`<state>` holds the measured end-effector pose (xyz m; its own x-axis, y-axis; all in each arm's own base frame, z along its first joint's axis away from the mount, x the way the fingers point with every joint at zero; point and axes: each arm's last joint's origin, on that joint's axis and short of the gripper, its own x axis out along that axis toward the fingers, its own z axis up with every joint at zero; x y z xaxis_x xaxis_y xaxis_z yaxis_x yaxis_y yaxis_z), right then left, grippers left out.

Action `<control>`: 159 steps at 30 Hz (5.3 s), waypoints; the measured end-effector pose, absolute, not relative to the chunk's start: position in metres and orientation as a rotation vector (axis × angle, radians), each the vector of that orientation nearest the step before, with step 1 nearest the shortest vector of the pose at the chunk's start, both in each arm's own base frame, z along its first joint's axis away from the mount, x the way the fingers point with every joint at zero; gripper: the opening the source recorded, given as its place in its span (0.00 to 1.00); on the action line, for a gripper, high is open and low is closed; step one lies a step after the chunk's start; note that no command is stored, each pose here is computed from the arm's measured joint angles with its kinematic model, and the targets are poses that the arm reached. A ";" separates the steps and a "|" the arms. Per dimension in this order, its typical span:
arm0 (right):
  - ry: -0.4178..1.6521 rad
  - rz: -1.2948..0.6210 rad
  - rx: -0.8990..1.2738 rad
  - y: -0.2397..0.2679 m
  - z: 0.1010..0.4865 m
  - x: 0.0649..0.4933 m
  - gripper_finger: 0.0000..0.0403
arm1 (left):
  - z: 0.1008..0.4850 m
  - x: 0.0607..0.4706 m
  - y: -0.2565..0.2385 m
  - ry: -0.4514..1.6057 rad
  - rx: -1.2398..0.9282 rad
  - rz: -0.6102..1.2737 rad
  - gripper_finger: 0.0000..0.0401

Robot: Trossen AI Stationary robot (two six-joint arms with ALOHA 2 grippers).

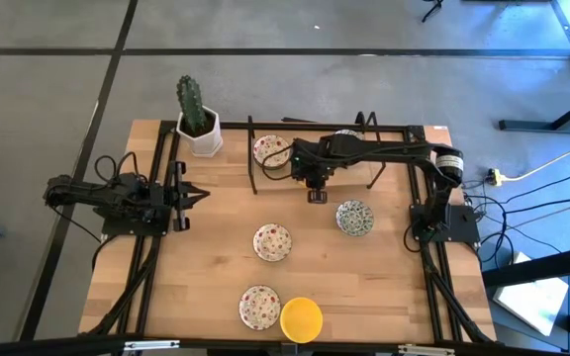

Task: Pick & Place Mini bowls
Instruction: Stack the yellow bowl on the yellow bowl on the shelf, then stack the blue patterned bowl on the blue patterned bowl on the shelf

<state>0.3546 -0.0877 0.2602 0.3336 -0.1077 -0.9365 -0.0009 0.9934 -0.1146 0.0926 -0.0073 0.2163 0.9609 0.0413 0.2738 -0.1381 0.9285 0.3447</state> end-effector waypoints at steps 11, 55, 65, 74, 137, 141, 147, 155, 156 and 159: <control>1.230 -0.074 -0.109 -0.088 0.265 0.355 0.29 | 0.216 0.093 -0.007 -0.266 0.370 0.093 0.01; 0.781 0.284 -0.221 0.025 0.349 0.288 0.01 | 0.215 0.093 -0.007 -0.250 0.380 0.095 0.01; 0.292 0.261 -0.172 0.024 0.326 0.173 0.01 | 0.215 0.093 -0.007 -0.250 0.380 0.098 0.02; -0.025 0.231 -0.183 0.022 0.257 0.140 0.01 | 0.216 0.093 -0.007 -0.266 0.377 0.101 0.01; 0.964 -0.387 0.232 0.029 0.263 0.146 0.01 | 0.216 0.093 -0.005 -0.251 0.306 0.166 0.02; 1.012 -0.351 0.252 0.034 0.266 0.158 0.02 | 0.216 0.093 -0.005 -0.250 0.306 0.166 0.02; 1.102 -0.370 0.297 0.038 0.257 0.170 0.08 | 0.216 0.093 -0.005 -0.250 0.307 0.162 0.01; 1.260 -0.386 0.301 0.042 0.237 0.183 0.27 | 0.216 0.093 -0.005 -0.249 0.300 0.161 0.02; 1.268 -0.391 0.290 0.042 0.235 0.185 0.30 | 0.216 0.093 -0.005 -0.249 0.300 0.161 0.01; 1.284 -0.421 0.284 0.038 0.231 0.189 0.40 | 0.216 0.093 -0.005 -0.249 0.302 0.161 0.01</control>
